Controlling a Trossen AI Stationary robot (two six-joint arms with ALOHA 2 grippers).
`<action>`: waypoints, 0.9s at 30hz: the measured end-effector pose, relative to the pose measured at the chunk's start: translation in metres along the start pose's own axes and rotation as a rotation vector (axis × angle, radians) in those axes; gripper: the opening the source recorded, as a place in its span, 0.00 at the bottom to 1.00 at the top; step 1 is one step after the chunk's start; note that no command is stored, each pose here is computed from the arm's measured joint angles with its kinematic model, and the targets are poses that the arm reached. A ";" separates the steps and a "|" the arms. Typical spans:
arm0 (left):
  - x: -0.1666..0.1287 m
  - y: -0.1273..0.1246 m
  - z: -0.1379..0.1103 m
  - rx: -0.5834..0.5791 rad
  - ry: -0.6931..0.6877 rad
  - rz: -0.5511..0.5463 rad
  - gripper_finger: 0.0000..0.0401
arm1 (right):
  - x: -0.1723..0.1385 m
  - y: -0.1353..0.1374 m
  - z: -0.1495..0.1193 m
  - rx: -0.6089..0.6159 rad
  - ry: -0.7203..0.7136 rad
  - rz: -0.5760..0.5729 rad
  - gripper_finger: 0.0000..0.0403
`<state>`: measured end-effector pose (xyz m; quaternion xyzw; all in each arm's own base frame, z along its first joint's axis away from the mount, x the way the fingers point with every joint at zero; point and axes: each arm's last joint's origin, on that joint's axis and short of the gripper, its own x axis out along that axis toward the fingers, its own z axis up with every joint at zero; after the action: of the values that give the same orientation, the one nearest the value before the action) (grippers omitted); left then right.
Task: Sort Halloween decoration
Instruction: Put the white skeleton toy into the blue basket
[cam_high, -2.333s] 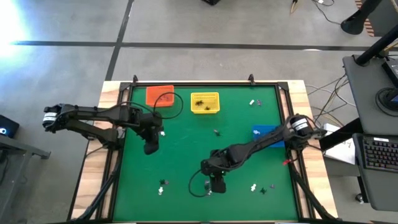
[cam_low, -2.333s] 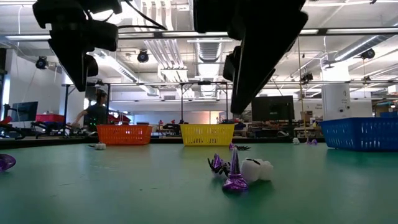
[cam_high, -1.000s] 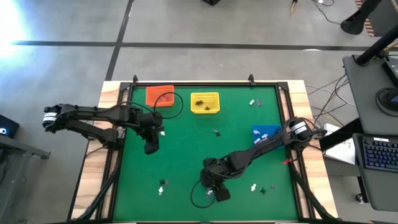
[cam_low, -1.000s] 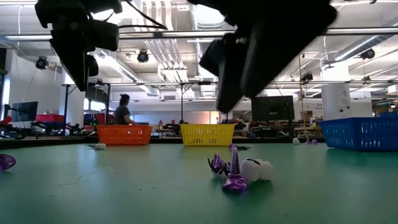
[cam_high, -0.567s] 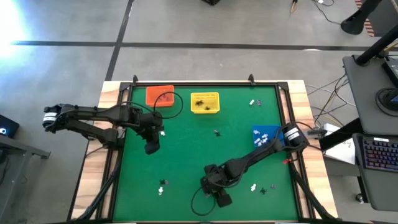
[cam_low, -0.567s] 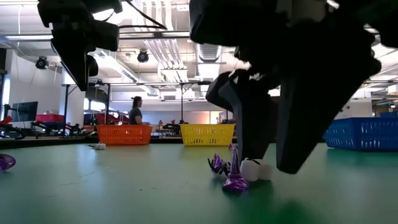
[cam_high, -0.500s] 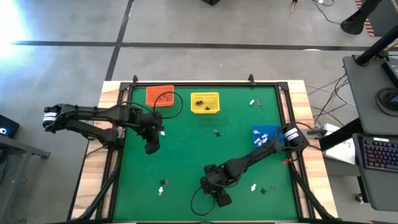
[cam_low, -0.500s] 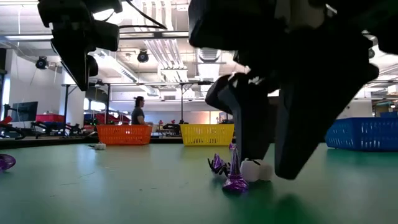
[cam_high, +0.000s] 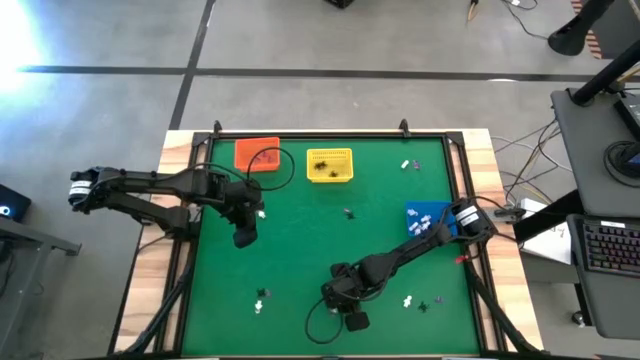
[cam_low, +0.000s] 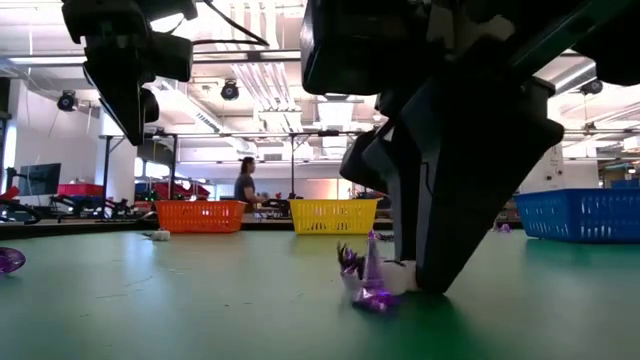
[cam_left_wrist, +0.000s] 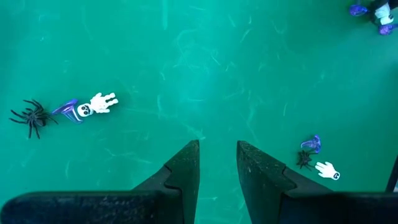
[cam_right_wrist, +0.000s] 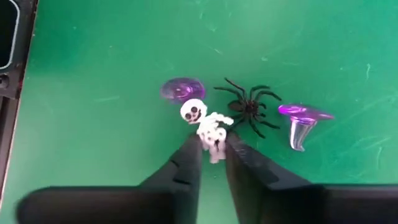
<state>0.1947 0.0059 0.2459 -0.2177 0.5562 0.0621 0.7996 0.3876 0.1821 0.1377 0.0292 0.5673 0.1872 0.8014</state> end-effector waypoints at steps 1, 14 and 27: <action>0.000 0.000 0.000 0.000 0.000 0.000 0.22 | 0.000 0.000 0.000 0.001 0.002 0.004 0.10; 0.000 0.000 0.000 0.012 0.002 -0.001 0.22 | -0.011 0.003 0.003 0.198 0.046 -0.011 0.03; 0.000 0.001 -0.002 0.057 0.019 0.005 0.22 | -0.054 0.006 0.004 0.399 -0.005 -0.201 0.03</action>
<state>0.1930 0.0059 0.2452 -0.1939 0.5657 0.0461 0.8002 0.3740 0.1704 0.1896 0.1310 0.5911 -0.0098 0.7958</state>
